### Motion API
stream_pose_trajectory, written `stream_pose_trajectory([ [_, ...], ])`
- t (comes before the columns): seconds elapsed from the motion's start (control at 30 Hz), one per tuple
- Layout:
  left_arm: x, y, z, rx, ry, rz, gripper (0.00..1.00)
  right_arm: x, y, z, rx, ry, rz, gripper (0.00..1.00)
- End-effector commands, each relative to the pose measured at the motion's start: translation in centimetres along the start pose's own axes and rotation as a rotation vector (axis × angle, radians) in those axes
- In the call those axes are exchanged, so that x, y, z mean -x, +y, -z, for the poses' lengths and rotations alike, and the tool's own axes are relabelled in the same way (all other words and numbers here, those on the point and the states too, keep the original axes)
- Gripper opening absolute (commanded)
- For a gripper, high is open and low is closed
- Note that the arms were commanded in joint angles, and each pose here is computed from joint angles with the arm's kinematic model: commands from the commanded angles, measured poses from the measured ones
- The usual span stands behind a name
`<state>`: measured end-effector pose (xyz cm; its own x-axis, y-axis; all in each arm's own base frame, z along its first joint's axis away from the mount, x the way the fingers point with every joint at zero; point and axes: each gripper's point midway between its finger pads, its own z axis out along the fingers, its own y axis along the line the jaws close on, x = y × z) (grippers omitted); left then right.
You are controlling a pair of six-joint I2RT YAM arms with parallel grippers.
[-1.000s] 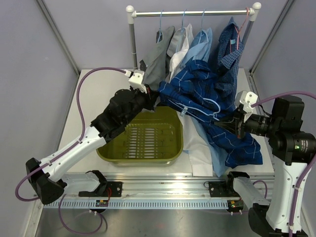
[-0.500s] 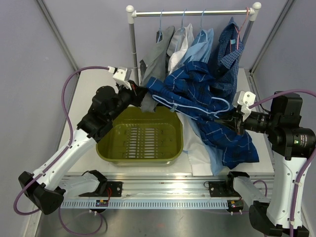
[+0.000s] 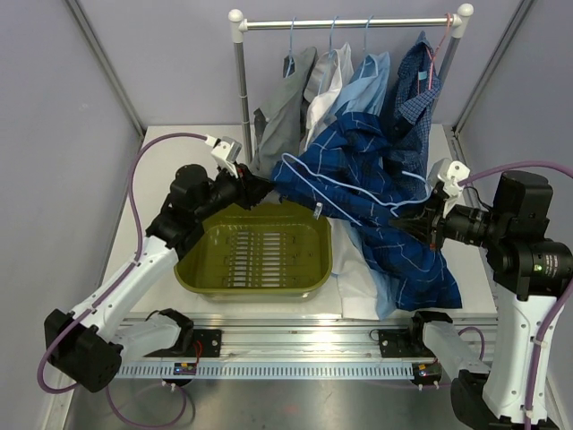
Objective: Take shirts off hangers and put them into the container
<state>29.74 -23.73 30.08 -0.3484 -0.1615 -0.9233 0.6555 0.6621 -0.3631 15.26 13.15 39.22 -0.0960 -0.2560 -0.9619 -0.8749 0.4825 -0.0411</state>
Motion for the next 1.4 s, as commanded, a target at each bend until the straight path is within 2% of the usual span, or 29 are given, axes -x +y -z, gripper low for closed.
stream_pose_trajectory([
  [0.0,3.3,-4.2,0.9,-0.222,-0.091,-0.074,0.32,0.7,-2.6,-0.3,-0.104,-0.009,-0.074,0.00],
  [0.03,3.4,-4.6,1.2,-0.239,-0.089,-0.079,0.49,0.7,-2.9,-0.3,-0.114,-0.004,-0.077,0.00],
  [0.1,4.1,-5.5,2.3,-0.256,-0.098,-0.104,0.62,0.1,-4.0,-0.5,-0.143,0.020,-0.082,0.00],
  [0.13,4.2,-5.7,2.7,-0.257,-0.099,-0.117,0.75,-0.5,-4.3,-0.6,-0.145,0.037,-0.069,0.00],
  [0.27,5.1,-5.5,5.4,-0.193,-0.131,-0.262,0.99,-3.2,-6.0,-1.6,-0.122,0.120,-0.053,0.00],
  [0.43,6.1,-6.2,8.7,-0.176,-0.148,-0.468,0.99,-4.8,-4.9,-2.6,0.049,0.161,-0.007,0.00],
  [0.63,6.5,-8.4,10.0,-0.275,-0.130,-0.524,0.99,-6.7,-1.7,-5.3,0.256,0.238,0.065,0.00],
  [0.73,6.8,-9.6,10.1,-0.339,-0.128,-0.524,0.99,-7.5,-1.0,-6.2,0.298,0.282,0.076,0.00],
  [0.93,6.3,-10.5,8.2,-0.440,-0.039,-0.449,0.99,-8.2,-0.2,-7.6,0.362,0.341,0.109,0.00],
  [1.1,3.2,-11.5,5.5,-0.517,0.084,-0.432,0.99,-8.6,0.9,-8.5,0.417,0.360,0.122,0.00],
  [1.23,-0.5,-14.3,3.5,-0.621,0.201,-0.507,0.99,-8.6,1.4,-9.0,0.444,0.374,0.135,0.00],
  [1.37,-2.9,-14.0,1.5,-0.611,0.253,-0.583,0.99,-8.0,2.2,-8.8,0.475,0.357,0.138,0.00],
])
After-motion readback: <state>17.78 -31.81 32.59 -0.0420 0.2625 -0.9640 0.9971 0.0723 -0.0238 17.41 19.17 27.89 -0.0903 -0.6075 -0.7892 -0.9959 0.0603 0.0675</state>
